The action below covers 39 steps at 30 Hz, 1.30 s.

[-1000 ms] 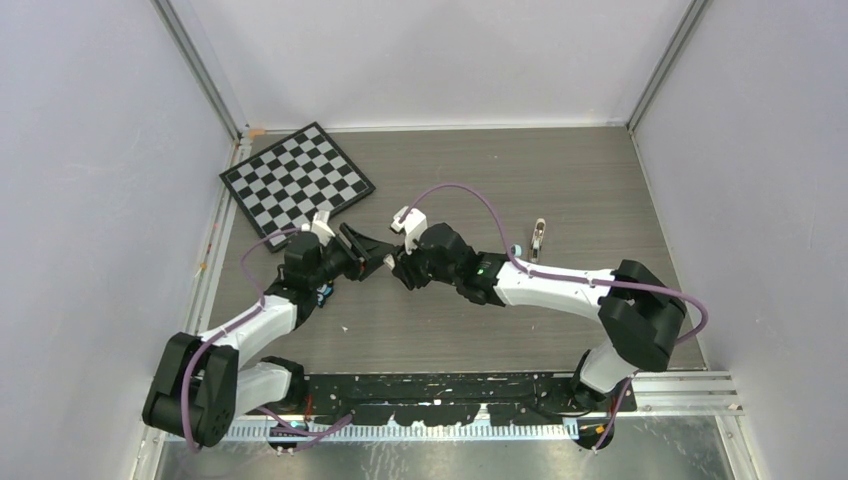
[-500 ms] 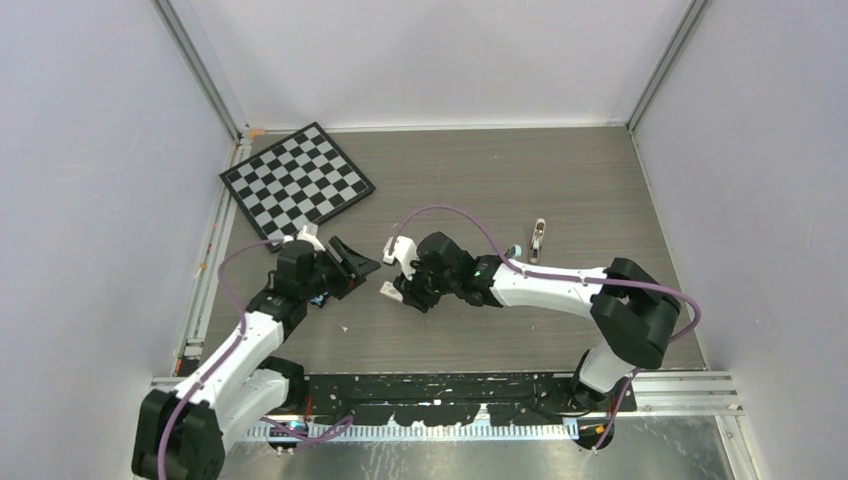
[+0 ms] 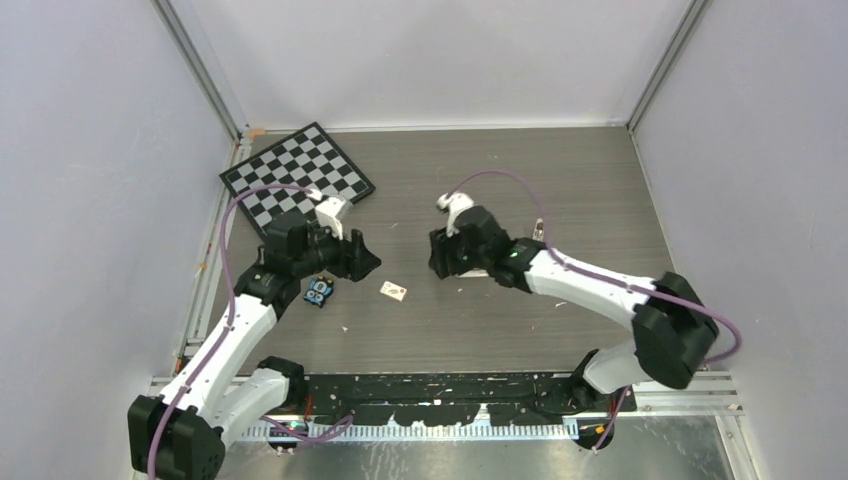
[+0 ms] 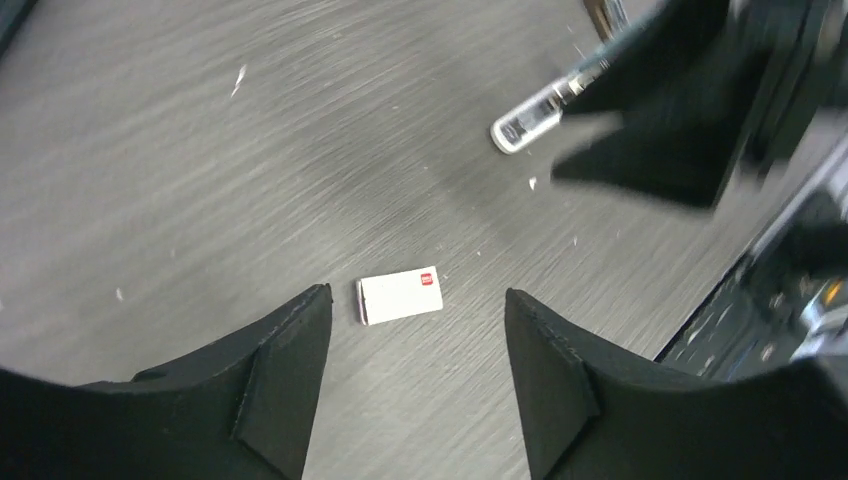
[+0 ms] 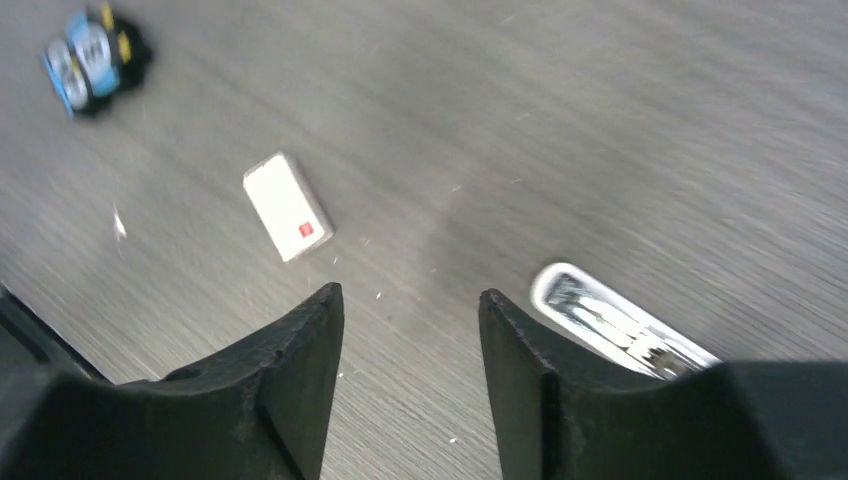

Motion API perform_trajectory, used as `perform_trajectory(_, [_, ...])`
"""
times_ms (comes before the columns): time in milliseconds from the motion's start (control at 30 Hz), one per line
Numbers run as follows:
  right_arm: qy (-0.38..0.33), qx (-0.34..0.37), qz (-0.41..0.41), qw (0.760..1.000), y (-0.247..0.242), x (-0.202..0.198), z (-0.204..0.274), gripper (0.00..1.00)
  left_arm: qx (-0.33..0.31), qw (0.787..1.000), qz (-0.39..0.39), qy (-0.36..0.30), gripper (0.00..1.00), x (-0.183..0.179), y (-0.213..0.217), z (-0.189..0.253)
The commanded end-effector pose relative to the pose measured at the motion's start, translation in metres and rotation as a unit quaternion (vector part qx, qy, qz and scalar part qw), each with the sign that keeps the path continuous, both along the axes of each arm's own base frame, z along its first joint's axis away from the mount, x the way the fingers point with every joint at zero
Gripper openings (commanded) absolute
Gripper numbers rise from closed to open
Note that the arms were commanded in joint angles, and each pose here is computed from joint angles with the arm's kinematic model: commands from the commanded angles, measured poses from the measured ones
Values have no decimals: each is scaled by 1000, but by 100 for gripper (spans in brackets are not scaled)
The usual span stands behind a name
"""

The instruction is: Load the staples into the stapler

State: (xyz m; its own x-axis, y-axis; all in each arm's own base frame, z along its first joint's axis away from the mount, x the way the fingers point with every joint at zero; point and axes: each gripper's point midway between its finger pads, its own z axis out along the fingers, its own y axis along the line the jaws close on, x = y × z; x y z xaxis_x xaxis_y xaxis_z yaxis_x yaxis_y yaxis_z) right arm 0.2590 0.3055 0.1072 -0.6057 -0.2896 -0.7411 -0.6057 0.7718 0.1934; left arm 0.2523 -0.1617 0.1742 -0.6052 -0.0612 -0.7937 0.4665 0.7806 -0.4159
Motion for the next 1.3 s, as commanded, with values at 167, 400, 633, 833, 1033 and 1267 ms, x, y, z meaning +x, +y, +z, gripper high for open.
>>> perform_trajectory(167, [34, 126, -227, 965, -72, 32, 75, 71, 223, 834, -400, -306, 82, -27, -31, -22])
perform_trajectory(400, [6, 149, -253, 956, -95, 26, 90, 96, 233, 786, -504, -271, 84, -26, -46, -61])
perform_trajectory(633, [-27, 145, -282, 948, -117, 26, 99, 99, 262, 765, -546, -222, 79, -11, -45, -97])
perform_trajectory(833, [-43, 143, -294, 944, -130, 25, 105, 100, 275, 754, -560, -205, 76, -3, -46, -116])
perform_trajectory(1033, [-48, 147, -303, 940, -137, 23, 110, 99, 294, 743, -573, -182, 70, -5, -43, -136])
perform_trajectory(1267, [-58, 156, -311, 936, -144, 21, 117, 100, 308, 742, -570, -173, 63, -3, -46, -147])
